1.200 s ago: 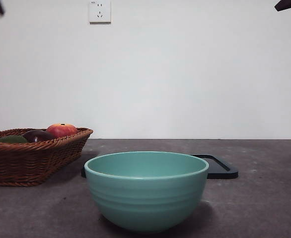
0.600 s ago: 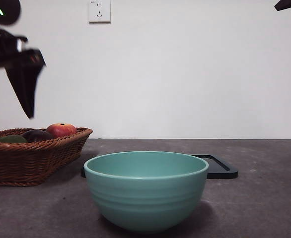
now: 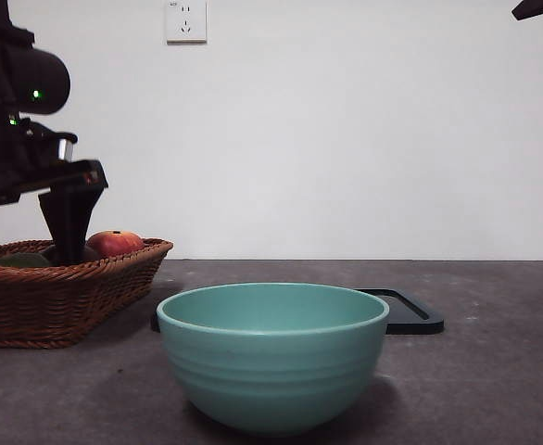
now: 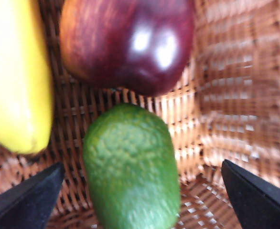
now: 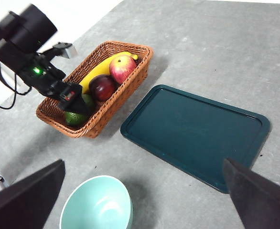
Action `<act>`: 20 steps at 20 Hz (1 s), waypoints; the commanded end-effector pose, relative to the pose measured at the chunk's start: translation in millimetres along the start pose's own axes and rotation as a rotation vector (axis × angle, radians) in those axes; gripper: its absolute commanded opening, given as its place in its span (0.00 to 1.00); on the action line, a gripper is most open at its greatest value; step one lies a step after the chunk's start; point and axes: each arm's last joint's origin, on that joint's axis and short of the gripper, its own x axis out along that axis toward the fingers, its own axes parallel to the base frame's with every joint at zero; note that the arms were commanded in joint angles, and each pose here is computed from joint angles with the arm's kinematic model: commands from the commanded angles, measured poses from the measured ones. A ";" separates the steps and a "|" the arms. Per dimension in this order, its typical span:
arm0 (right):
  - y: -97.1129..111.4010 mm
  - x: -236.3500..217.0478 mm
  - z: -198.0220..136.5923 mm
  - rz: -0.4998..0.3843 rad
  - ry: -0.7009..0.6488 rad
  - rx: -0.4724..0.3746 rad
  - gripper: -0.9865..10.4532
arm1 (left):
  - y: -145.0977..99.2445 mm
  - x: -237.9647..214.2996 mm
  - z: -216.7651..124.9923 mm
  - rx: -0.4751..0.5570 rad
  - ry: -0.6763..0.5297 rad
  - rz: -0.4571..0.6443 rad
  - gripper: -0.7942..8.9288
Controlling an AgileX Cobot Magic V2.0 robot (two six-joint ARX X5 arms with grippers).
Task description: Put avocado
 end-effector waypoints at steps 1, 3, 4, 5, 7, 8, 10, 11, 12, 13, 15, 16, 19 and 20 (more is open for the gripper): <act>2.1 -1.5 5.0 0.007 -0.018 -0.003 0.58 | -0.1 6.2 6.3 -0.003 0.012 0.007 0.62; 2.2 -1.5 4.9 0.008 -0.017 -0.003 0.58 | 0.0 6.9 6.9 -0.002 0.009 0.007 0.59; 2.2 -1.5 4.9 0.008 -0.017 -0.003 0.58 | 0.0 6.9 6.8 -0.002 0.011 0.007 0.54; 2.2 -1.5 4.9 0.008 -0.017 -0.003 0.58 | 0.0 6.9 6.5 -0.003 0.014 0.007 0.50; 2.2 -1.5 4.9 0.008 -0.017 -0.003 0.58 | 0.0 6.9 6.3 -0.003 0.015 0.008 0.39; 2.2 -1.5 4.9 0.008 -0.017 -0.003 0.58 | 0.0 6.9 6.1 -0.004 0.017 0.008 0.34; 2.2 -1.5 5.0 0.007 -0.018 -0.004 0.58 | 0.0 6.6 5.8 -0.004 0.022 0.008 0.32; 2.1 -1.5 5.3 0.006 -0.021 -0.006 0.58 | -0.1 5.8 5.6 -0.001 0.026 0.008 0.32; 2.1 -1.5 5.6 0.006 -0.024 -0.008 0.58 | -0.4 3.6 5.4 0.005 0.037 0.009 0.32; 2.1 -1.5 5.6 0.007 -0.024 -0.009 0.58 | -0.9 0.5 5.6 0.008 0.047 0.010 0.32; 2.1 -1.5 5.4 0.006 -0.022 -0.007 0.58 | -2.7 -10.5 6.3 0.005 0.066 0.011 0.32; 2.1 -1.5 5.3 0.007 -0.021 -0.007 0.58 | -4.4 -18.5 6.5 0.005 0.068 0.011 0.32; 2.1 -1.5 5.2 0.007 -0.020 -0.006 0.58 | -15.9 -49.8 1.4 0.036 0.013 0.001 0.32; 2.2 -1.6 5.2 0.007 -0.020 -0.006 0.58 | -20.9 -61.7 -2.6 0.047 -0.018 -0.006 0.32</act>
